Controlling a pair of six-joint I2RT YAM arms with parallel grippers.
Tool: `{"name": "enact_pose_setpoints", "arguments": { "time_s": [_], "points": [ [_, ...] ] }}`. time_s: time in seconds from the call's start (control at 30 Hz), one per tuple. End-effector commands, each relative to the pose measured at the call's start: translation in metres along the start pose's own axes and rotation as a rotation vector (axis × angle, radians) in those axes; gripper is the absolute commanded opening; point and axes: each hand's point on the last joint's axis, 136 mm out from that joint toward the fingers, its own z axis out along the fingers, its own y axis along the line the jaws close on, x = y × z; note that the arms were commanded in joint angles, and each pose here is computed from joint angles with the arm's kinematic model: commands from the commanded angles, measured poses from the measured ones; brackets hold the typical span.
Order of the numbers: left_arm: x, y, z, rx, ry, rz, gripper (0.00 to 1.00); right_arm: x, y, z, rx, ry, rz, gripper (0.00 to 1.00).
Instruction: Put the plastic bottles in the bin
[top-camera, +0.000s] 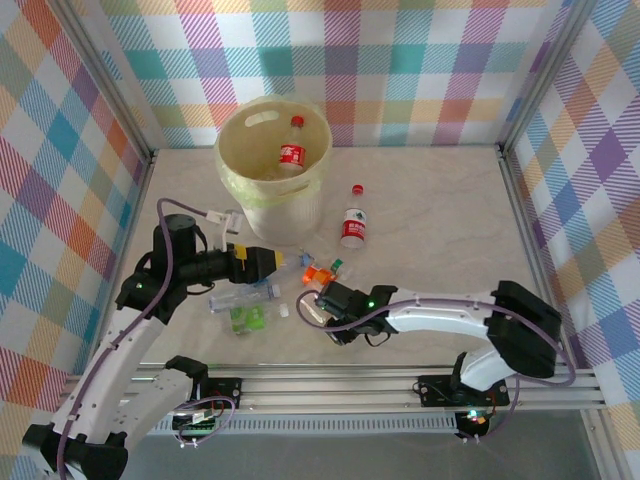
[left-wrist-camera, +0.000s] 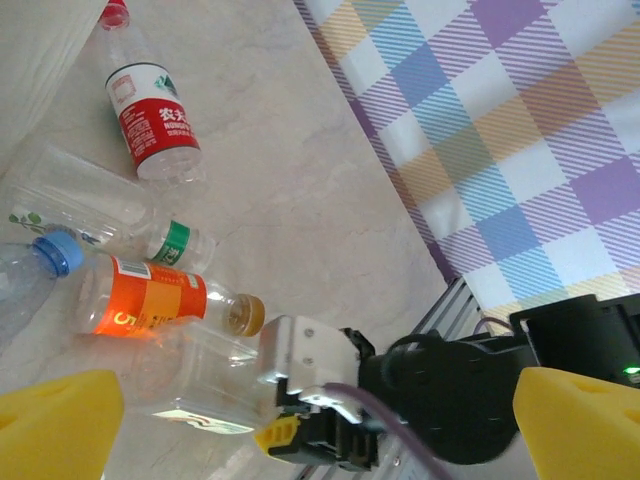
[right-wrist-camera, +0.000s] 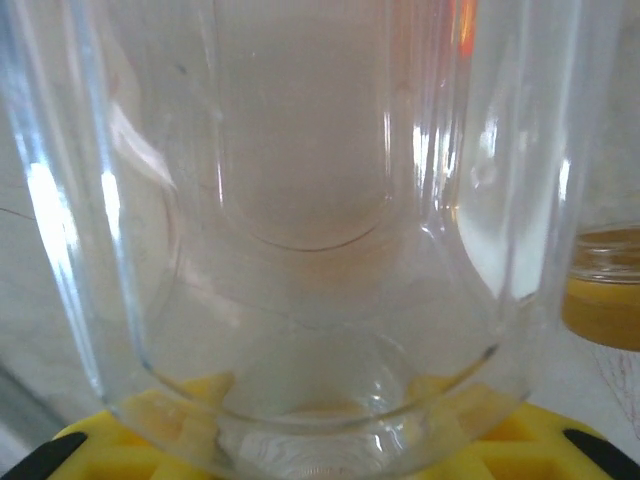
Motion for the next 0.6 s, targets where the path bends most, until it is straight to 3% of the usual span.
{"name": "enact_pose_setpoints", "arguments": {
  "time_s": [0.0,0.3,0.57],
  "points": [
    [-0.002,-0.009,0.002,0.058,-0.023,-0.009,1.00,-0.021,0.017,-0.021,-0.106,-0.100,0.073,0.36],
    [0.002,-0.002,0.017,0.060,-0.011,-0.160,1.00,-0.063,0.032,-0.062,-0.211,-0.254,0.154,0.36],
    [0.019,0.007,0.033,0.012,0.033,-0.216,1.00,-0.090,0.038,-0.086,-0.246,-0.344,0.158,0.36]
  ]
}}
